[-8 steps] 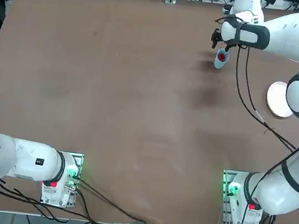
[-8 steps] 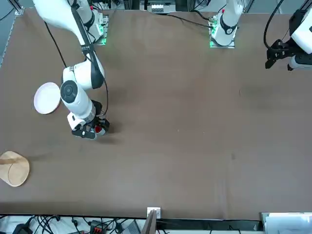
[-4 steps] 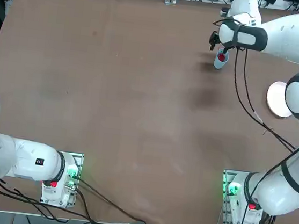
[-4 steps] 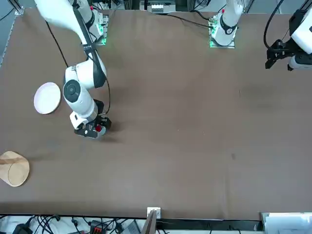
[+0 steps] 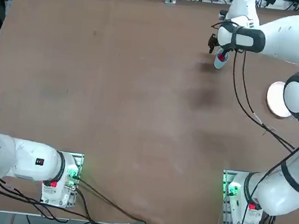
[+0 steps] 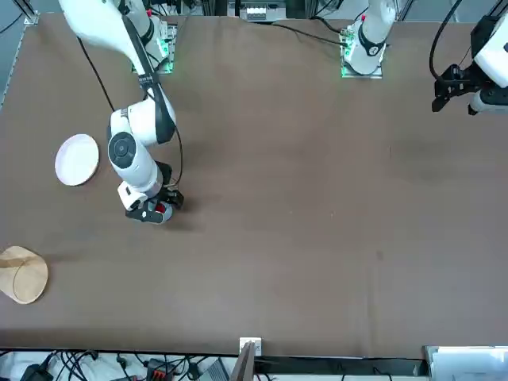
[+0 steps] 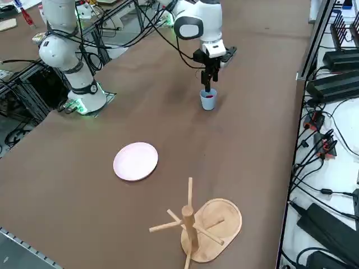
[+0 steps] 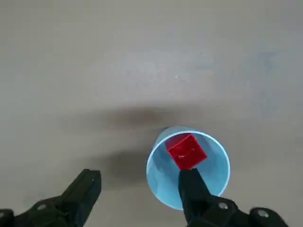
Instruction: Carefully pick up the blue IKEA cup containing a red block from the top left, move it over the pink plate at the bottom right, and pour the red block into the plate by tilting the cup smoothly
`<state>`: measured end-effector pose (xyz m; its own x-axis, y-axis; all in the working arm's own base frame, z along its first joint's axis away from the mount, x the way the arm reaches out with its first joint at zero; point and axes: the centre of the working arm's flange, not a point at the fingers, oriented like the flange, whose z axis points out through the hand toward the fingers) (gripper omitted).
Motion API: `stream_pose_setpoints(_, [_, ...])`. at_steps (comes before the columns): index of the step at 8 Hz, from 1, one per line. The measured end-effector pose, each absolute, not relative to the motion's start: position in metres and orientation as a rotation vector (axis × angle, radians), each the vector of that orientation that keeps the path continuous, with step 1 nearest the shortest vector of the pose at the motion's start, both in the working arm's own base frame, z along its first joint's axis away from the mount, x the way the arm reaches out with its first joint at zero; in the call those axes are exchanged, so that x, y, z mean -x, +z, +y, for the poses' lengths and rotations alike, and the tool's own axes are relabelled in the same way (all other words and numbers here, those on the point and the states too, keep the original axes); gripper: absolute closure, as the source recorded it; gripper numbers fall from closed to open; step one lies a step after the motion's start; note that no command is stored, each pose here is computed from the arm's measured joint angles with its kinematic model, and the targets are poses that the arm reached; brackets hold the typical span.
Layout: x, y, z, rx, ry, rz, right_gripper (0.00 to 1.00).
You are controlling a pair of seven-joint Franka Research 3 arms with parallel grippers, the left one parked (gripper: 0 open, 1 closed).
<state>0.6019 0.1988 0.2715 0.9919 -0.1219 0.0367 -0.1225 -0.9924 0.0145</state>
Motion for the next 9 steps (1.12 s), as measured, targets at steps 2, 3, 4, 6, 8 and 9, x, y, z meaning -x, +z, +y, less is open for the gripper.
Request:
stream_pose_setpoints(2, [-0.602, 0.266, 0.199, -3.116, 0.046, -0.190, 0.00])
stream_pose_setpoints(3, [-0.602, 0.263, 0.199, -3.115, 0.044, -0.190, 0.00])
stream_pose_setpoints(4, [-0.602, 0.259, 0.199, -3.115, 0.044, -0.190, 0.00])
stream_pose_setpoints(6, [-0.602, 0.252, 0.198, -3.113, 0.044, -0.192, 0.04])
stream_pose_setpoints(8, [-0.603, 0.249, 0.194, -3.109, 0.037, -0.200, 0.11])
stream_pose_setpoints(9, [-0.604, 0.248, 0.192, -3.107, 0.035, -0.206, 0.16])
